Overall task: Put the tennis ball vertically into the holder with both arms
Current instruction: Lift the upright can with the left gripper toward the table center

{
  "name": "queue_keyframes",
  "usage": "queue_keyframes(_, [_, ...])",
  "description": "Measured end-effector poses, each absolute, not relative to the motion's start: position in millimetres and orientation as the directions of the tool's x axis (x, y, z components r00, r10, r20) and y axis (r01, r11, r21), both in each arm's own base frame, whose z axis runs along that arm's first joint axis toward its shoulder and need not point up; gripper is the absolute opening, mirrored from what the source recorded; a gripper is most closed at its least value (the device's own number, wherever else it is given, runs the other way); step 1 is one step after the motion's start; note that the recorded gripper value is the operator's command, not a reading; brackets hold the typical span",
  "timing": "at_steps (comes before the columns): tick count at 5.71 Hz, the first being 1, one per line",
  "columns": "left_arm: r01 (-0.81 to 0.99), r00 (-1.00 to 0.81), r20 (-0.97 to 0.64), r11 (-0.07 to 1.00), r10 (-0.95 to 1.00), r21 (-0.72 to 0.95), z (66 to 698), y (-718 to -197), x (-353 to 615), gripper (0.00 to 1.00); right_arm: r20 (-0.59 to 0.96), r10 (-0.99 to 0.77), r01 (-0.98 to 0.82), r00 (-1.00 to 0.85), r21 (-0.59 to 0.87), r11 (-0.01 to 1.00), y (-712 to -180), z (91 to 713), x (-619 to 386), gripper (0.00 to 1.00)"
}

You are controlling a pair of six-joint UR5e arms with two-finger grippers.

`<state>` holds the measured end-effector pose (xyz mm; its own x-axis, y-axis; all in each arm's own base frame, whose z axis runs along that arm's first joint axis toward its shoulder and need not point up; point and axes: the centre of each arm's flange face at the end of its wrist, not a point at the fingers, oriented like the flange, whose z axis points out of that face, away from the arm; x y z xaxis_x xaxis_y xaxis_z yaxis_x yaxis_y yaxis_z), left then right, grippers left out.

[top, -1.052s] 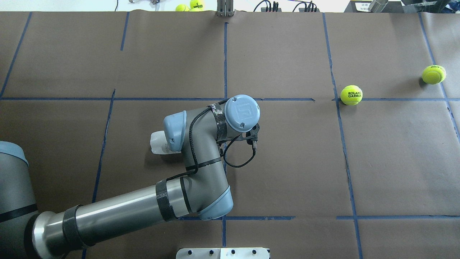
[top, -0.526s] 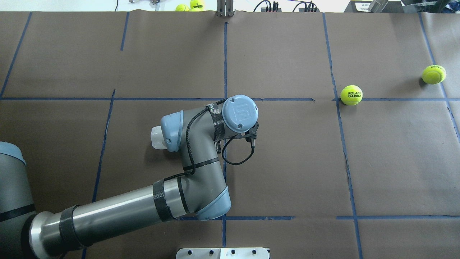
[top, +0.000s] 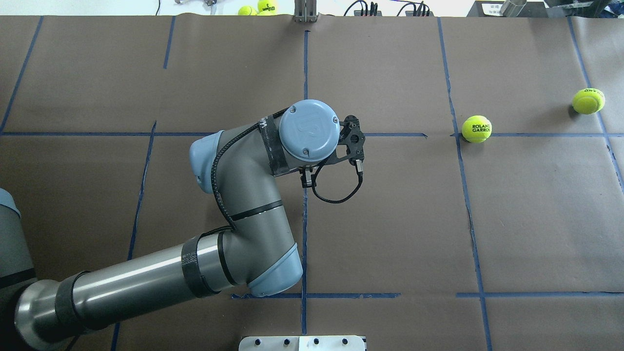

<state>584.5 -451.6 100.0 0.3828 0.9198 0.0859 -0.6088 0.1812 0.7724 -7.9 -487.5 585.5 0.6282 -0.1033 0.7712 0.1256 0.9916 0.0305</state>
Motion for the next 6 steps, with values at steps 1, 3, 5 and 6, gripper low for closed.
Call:
queue_keyframes(1, [-0.444,0.466,0.003,0.231,0.885,0.866,94,-462,569,0.52,0.774,-0.103,0.126,0.625,0.031,0.992,-488,585,-8,1.0])
queue_keyframes(3, [-0.037,0.532,-0.258,0.327,0.806,0.944,107,-475,533,0.52,0.78,-0.117,0.126,0.614,0.049,0.991,-490,575,-10,1.0])
queue_keyframes(5, [0.224,0.464,-0.402,0.335,0.789,0.915,163,-466,504,0.52,0.776,-0.194,0.141,0.6,0.136,0.981,-496,532,-18,1.0])
queue_keyframes(6, [0.292,0.435,-0.415,0.311,0.799,0.904,180,-461,495,0.53,0.769,-0.253,0.163,0.587,0.194,0.967,-506,503,-33,1.0])
